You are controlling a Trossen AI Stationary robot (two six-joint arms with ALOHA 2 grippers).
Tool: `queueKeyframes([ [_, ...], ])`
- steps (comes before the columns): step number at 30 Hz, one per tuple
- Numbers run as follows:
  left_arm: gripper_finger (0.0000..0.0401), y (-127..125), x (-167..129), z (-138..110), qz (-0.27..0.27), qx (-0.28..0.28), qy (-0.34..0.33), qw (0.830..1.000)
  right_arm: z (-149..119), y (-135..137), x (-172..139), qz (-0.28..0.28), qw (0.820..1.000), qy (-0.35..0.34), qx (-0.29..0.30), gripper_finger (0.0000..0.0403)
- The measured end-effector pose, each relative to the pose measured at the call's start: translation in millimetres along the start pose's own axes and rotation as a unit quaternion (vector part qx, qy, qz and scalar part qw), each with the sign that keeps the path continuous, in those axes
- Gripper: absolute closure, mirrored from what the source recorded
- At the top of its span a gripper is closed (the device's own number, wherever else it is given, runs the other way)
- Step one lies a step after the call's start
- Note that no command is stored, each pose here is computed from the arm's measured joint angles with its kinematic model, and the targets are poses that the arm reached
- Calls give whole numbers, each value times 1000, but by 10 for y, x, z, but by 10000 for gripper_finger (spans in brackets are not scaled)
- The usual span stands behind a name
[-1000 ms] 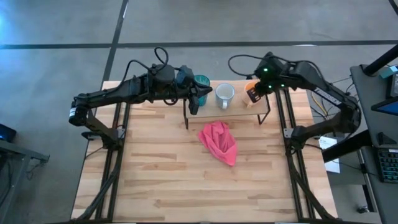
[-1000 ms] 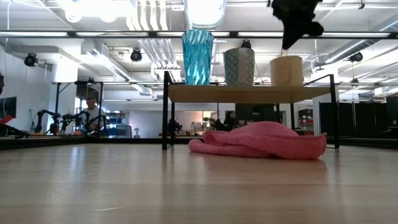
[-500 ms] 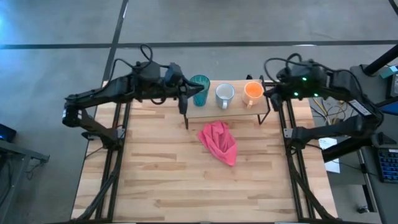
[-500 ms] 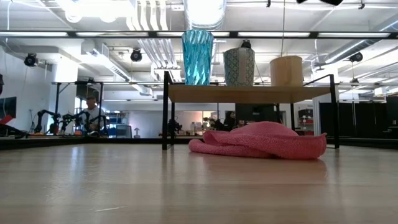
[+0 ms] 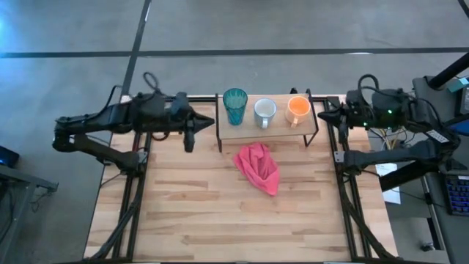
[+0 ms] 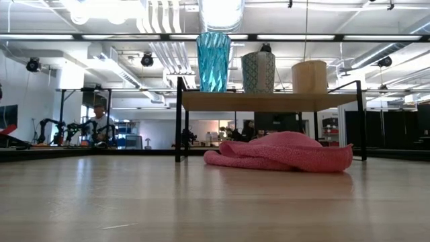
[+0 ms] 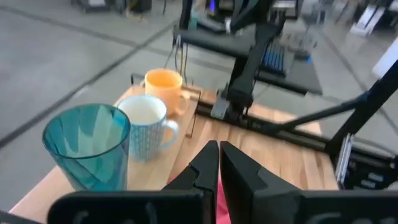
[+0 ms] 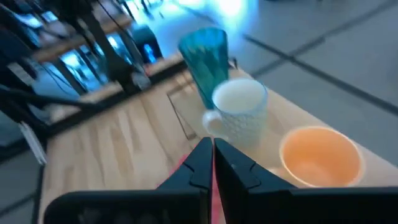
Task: Stack small to large cups/mugs on shelf
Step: Return to home position
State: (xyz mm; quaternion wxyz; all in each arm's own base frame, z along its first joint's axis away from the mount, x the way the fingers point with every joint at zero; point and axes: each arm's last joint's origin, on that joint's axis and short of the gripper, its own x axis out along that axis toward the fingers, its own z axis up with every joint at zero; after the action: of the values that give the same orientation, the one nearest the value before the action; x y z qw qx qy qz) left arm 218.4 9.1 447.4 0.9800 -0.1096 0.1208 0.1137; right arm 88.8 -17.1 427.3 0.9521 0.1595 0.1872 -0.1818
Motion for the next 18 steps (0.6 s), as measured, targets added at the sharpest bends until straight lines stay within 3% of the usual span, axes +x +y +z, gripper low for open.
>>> queueKeyframes([
  [11,400,60,-349,-570,-59,-20,-99,993,-660,-196,109,55,993,-106,20,394],
  [18,400,175,-502,-809,-53,-8,-141,988,-902,-274,152,71,986,-151,21,394],
])
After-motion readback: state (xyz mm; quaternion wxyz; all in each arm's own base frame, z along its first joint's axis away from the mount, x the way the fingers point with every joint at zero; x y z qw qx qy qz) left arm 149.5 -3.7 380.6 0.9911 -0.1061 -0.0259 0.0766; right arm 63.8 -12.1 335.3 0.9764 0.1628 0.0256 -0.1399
